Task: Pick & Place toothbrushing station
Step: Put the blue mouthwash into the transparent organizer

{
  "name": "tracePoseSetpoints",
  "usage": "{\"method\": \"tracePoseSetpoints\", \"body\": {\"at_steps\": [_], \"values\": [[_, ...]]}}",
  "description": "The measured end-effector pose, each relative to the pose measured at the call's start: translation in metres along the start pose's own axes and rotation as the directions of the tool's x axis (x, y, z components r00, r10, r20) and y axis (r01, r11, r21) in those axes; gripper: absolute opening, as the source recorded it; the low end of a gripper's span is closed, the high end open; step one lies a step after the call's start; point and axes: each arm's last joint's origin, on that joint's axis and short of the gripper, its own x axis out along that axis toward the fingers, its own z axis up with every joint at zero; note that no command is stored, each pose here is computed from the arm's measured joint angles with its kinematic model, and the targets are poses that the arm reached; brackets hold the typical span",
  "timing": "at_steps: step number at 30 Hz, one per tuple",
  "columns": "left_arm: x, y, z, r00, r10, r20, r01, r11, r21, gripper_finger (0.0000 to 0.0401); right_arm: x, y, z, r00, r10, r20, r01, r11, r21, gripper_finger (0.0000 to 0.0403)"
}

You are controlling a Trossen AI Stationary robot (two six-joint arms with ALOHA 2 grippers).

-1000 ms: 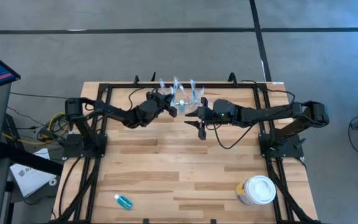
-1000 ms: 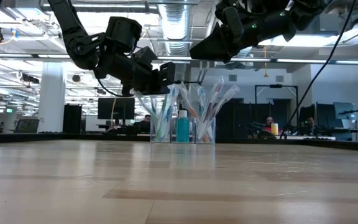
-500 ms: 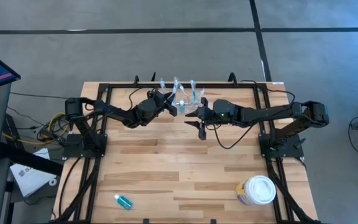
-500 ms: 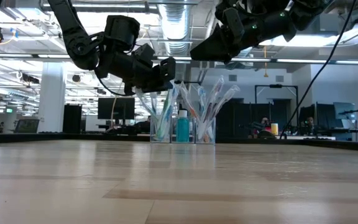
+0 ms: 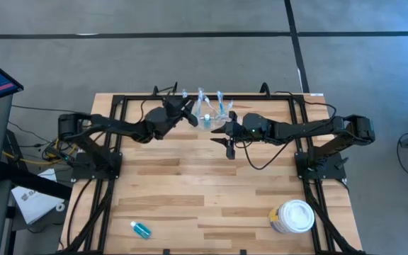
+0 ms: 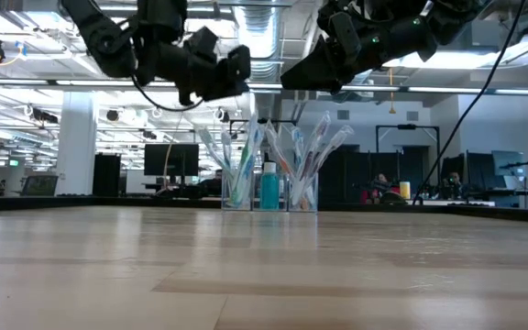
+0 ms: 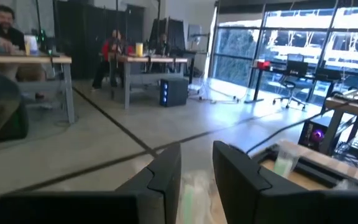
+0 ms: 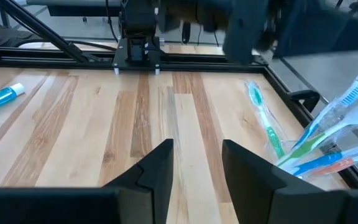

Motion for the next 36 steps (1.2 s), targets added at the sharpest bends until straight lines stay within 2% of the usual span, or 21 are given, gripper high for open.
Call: {"method": "tracePoseSetpoints", "body": {"at_steps": [3, 7, 11, 15, 27, 36], "values": [[-0.005, 0.001, 0.013, 1.000, -0.026, 0.013, 0.026, 1.000, 0.006, 0.0086, 0.000, 0.000, 0.000, 1.000, 0.000, 0.000, 0.000, 1.000, 0.001, 0.0127], [-0.017, -0.004, 0.023, 0.987, -0.149, -0.054, 0.151, 0.988, 0.038, 0.0086, 0.000, 0.000, 0.000, 1.000, 0.000, -0.004, 0.000, 1.000, 0.002, 0.0127], [-0.040, -0.010, 0.032, 0.949, -0.269, -0.166, 0.283, 0.956, 0.072, 0.0085, 0.000, 0.000, -0.002, 1.000, 0.001, -0.017, -0.001, 1.000, 0.002, 0.0127], [-0.066, -0.017, 0.040, 0.911, -0.328, -0.251, 0.350, 0.936, 0.048, 0.0085, 0.000, 0.000, -0.002, 1.000, 0.002, -0.017, -0.001, 1.000, 0.010, 0.0127], [-0.134, -0.039, 0.036, 0.740, -0.478, -0.474, 0.509, 0.858, -0.070, 0.0085, 0.000, 0.001, -0.002, 1.000, 0.004, -0.017, -0.003, 1.000, 0.028, 0.0127], [-0.171, -0.053, 0.028, 0.622, -0.546, -0.561, 0.527, 0.822, -0.215, 0.0085, 0.000, 0.001, -0.003, 0.999, 0.013, -0.034, -0.012, 1.000, 0.029, 0.0127]]}}
